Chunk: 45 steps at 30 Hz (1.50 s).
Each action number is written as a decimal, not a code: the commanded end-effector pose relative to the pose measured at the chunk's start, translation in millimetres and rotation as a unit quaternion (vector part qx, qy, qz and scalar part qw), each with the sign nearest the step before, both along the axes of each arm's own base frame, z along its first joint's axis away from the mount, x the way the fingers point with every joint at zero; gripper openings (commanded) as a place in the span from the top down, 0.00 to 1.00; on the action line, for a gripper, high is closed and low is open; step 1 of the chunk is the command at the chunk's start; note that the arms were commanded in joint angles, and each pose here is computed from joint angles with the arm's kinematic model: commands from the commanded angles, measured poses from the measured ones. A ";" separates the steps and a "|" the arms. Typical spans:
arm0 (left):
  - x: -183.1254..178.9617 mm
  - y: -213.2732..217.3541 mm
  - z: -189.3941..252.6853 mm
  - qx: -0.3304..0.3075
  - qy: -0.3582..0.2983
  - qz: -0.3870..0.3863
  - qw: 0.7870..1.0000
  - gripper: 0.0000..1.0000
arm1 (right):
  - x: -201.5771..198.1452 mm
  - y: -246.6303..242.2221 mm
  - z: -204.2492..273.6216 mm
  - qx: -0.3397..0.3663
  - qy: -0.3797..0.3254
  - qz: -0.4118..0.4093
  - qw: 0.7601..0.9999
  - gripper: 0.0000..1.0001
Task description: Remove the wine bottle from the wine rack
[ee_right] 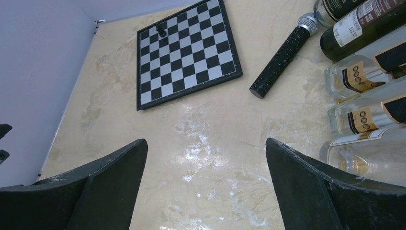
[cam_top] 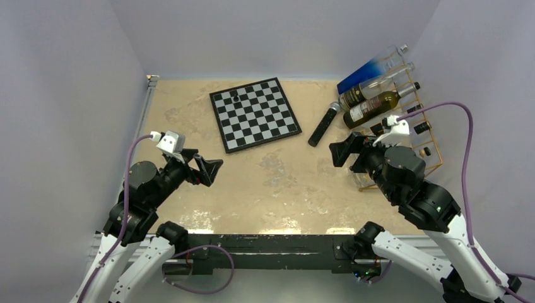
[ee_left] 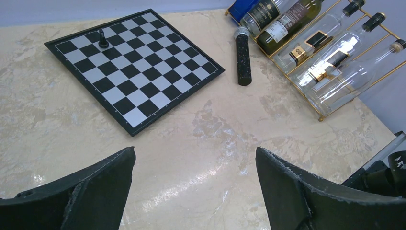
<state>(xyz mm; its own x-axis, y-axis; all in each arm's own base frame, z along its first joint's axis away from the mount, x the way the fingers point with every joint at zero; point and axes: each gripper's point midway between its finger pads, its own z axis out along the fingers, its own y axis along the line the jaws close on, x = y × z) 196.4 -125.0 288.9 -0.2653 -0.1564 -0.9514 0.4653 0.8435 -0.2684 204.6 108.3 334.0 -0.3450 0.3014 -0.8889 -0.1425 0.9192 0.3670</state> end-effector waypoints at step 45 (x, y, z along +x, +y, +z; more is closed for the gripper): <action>5.3 -1.0 4.9 -0.009 -0.004 0.006 1.000 0.01 | 28.7 -250.3 -79.1 -0.014 0.109 -0.621 0.776 0.38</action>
